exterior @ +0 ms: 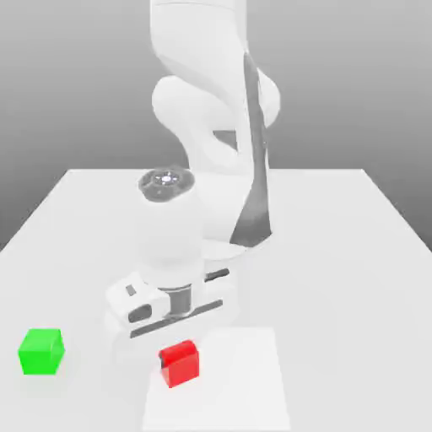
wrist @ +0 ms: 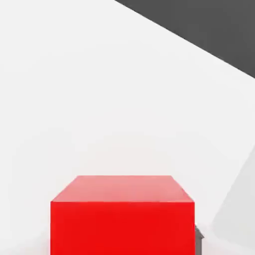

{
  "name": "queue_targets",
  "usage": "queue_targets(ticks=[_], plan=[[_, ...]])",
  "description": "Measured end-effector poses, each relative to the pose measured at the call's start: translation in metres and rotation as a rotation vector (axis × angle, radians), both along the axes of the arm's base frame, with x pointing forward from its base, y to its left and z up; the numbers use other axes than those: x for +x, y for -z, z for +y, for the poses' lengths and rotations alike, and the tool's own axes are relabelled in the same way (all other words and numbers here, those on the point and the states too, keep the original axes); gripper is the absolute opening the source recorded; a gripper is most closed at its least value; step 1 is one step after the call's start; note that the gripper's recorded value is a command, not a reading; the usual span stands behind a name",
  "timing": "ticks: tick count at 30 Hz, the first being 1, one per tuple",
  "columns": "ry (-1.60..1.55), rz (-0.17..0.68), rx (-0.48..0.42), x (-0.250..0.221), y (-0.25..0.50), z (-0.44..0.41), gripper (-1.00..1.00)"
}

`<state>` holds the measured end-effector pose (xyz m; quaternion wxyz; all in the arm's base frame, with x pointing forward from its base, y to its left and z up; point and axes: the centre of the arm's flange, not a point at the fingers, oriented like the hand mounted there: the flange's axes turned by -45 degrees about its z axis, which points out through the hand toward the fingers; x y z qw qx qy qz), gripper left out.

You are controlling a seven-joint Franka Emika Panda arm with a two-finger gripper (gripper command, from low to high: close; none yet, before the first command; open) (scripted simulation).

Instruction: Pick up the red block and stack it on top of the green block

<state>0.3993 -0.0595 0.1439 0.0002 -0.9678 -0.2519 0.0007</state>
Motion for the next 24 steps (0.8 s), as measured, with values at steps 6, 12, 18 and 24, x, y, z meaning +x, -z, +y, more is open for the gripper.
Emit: queue_targets(ticks=[6,12,18,24], plan=[[0.000,-0.001,0.001,0.001,-0.049,0.000,-1.00],[0.377,0.001,0.001,0.000,-0.075,-0.073,-1.00],[0.865,0.001,0.001,-0.015,-0.091,-0.163,-1.00],[1.179,-0.002,0.001,-0.030,-0.079,-0.219,-1.00]])
